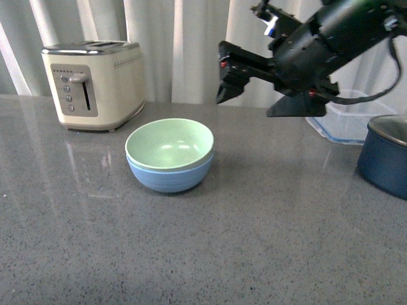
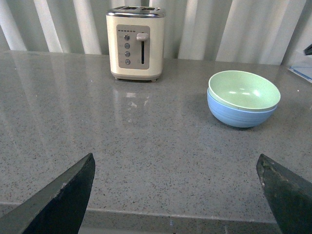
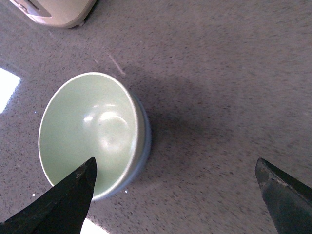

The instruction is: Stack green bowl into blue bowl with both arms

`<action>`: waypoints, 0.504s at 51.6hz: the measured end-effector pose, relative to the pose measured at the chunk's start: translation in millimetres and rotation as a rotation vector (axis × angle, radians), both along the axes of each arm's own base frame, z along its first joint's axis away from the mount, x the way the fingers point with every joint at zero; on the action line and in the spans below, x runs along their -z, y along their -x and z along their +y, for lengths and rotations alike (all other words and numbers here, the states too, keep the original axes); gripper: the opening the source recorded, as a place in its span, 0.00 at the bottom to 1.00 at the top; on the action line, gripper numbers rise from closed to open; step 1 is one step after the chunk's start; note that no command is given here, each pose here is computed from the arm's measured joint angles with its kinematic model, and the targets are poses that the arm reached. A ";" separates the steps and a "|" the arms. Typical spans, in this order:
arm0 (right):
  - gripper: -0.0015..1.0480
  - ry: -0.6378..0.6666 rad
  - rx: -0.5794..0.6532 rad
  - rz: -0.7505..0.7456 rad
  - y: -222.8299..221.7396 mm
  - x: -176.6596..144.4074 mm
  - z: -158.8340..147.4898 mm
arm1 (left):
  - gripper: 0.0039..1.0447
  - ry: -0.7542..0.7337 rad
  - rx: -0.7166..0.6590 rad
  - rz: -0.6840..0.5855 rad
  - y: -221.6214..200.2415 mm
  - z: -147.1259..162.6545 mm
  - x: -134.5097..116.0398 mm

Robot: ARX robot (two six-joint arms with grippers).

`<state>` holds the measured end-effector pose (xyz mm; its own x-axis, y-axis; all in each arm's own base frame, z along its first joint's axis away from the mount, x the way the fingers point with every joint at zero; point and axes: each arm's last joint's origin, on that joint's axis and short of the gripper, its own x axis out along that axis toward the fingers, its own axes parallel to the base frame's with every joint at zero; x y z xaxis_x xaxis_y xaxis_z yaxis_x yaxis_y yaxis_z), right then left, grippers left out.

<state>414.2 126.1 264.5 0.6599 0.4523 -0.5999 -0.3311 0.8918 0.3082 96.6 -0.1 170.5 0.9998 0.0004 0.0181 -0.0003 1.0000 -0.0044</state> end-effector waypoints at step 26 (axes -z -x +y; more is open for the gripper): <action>0.90 0.108 0.267 -0.041 150.3 16.7 -131.1 | 0.94 0.000 0.000 0.000 0.0 0.0 0.0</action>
